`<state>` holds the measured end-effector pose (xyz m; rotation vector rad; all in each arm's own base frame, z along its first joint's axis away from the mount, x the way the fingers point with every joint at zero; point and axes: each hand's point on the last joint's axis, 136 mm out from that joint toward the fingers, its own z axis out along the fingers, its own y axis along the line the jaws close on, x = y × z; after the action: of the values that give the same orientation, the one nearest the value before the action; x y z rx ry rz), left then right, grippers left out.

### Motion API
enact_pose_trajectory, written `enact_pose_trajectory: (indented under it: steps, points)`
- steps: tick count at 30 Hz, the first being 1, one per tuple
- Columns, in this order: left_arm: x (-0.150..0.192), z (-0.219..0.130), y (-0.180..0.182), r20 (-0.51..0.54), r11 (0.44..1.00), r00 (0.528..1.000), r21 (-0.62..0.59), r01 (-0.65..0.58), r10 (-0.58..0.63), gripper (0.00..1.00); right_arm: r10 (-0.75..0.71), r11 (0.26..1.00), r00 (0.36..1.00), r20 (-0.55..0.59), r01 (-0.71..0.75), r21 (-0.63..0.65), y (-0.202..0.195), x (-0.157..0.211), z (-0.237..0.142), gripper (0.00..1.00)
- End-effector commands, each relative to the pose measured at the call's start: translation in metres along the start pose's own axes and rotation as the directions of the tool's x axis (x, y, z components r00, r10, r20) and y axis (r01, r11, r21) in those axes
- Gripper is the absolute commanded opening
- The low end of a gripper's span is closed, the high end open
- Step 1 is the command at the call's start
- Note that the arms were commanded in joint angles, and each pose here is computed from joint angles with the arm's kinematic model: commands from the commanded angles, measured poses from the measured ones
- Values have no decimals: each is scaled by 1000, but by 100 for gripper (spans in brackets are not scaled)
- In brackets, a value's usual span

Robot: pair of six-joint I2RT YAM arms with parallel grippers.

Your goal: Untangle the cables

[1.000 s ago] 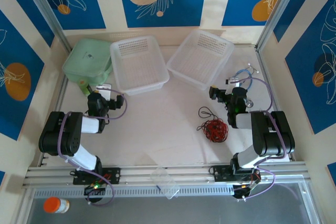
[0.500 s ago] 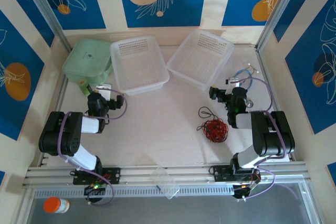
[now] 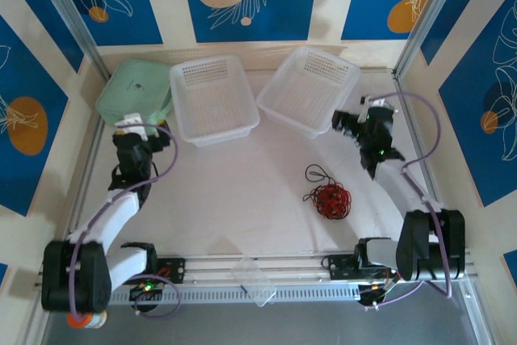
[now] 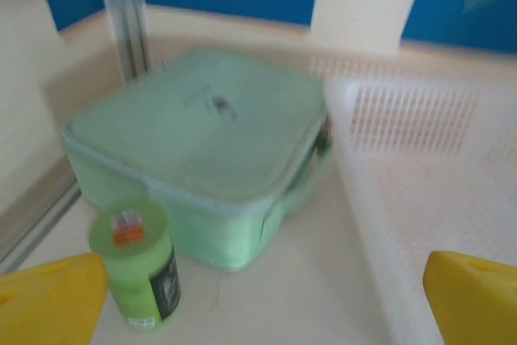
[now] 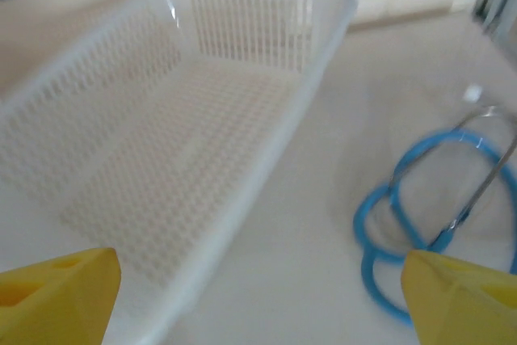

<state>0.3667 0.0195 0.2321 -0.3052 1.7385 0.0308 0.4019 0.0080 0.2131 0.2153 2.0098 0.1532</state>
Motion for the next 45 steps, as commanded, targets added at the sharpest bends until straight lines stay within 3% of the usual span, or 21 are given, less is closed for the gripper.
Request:
enact_pose_trajectory:
  steps: [1,3,10,13,17,21,24,28,31,36,43,45]
  points:
    - [21,-20,0,-205,989,968,-60,135,-144,100,157,979,909,-386,-92,183,-14,71,-38,86]
    - [15,-32,-21,-273,990,953,8,137,-130,100,199,973,857,-475,-117,197,-5,88,-53,83]
    - [5,-92,-95,-434,965,896,260,20,98,98,305,952,670,-677,-239,193,31,153,-96,83]
    - [20,-115,-125,-531,937,830,348,26,174,93,339,936,577,-743,-286,205,43,180,-110,83]
    - [59,-145,-163,-635,903,718,429,20,286,90,369,929,497,-785,-222,296,35,216,-134,83]
    - [107,-176,-204,-697,857,580,516,-2,421,83,400,917,475,-784,-203,344,27,239,-144,76]
    - [136,-194,-236,-685,815,520,579,-36,510,80,437,899,477,-763,-204,388,20,248,-142,70]
    - [160,-202,-271,-671,788,502,615,-34,545,80,458,888,501,-735,-222,403,17,254,-132,67]
    - [165,-200,-285,-671,786,522,618,1,527,80,454,890,513,-729,-232,392,19,260,-122,61]
    - [153,-190,-286,-640,791,563,611,-40,523,82,405,914,550,-730,-266,306,38,265,-102,55]
    - [131,-178,-261,-628,804,565,585,-111,535,86,256,957,556,-791,-259,127,90,263,-92,0]
    - [123,-175,-250,-630,808,563,575,-124,535,88,202,967,541,-817,-242,79,110,266,-94,0]
